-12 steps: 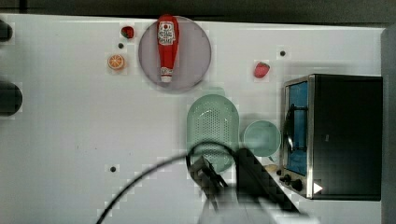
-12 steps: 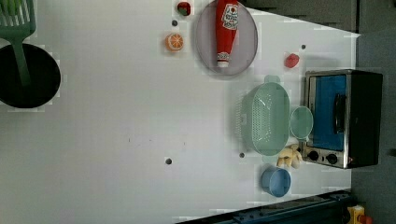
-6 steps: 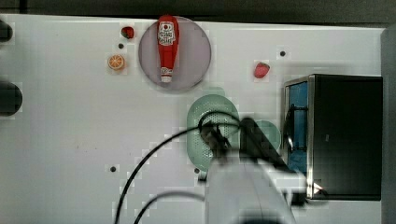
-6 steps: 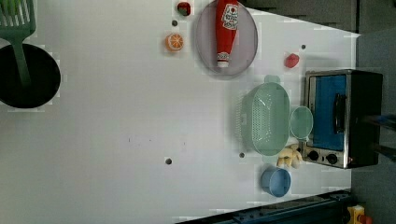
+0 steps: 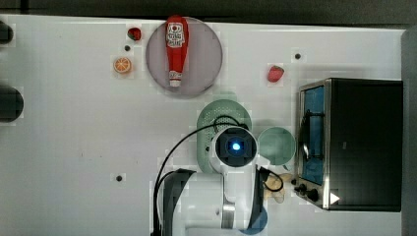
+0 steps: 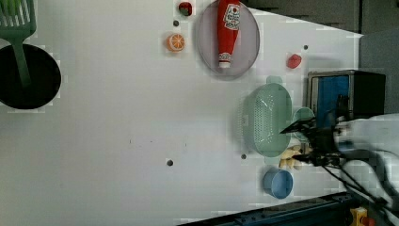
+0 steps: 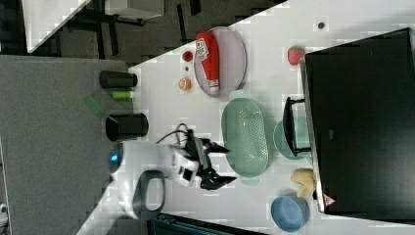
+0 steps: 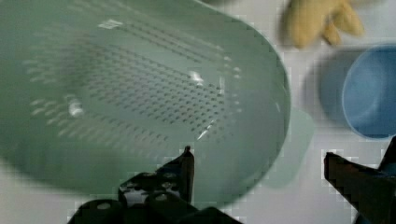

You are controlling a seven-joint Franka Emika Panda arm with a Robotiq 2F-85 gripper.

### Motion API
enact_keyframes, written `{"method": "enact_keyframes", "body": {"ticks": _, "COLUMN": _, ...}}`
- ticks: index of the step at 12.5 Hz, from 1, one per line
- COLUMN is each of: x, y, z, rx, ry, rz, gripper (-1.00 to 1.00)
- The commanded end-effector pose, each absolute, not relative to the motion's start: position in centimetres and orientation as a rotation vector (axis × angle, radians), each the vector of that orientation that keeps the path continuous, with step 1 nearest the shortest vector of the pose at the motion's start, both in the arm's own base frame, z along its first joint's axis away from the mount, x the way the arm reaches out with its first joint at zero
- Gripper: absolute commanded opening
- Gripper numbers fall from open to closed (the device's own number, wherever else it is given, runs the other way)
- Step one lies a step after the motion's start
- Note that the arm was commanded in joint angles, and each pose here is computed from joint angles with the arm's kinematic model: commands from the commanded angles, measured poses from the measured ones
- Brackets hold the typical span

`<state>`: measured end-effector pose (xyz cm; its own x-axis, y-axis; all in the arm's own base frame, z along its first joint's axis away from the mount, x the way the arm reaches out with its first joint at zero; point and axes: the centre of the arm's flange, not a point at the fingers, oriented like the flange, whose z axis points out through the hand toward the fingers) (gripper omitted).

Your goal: Drag strainer right to left.

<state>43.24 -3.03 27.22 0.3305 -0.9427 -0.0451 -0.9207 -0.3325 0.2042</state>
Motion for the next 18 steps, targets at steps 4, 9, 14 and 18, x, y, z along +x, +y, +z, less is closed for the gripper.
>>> {"method": "enact_keyframes", "body": {"ticks": 4, "x": 47.5, "y": -1.2, "z": 22.4, "rx": 2.311, "ry": -2.089, "rz": 0.01, "gripper": 1.0}}
{"method": "enact_keyframes", "body": {"ticks": 9, "x": 47.0, "y": 0.6, "z": 17.3, "rx": 2.313, "ry": -2.077, "rz": -0.011, "gripper": 1.0}}
{"method": "enact_keyframes", "body": {"ticks": 14, "x": 46.7, "y": 4.3, "z": 16.2, "rx": 2.203, "ry": -2.191, "rz": -0.016, "gripper": 1.0}}
{"method": "enact_keyframes", "body": {"ticks": 18, "x": 46.4, "y": 7.1, "z": 15.9, "rx": 2.235, "ry": -2.152, "rz": -0.018, "gripper": 1.0}}
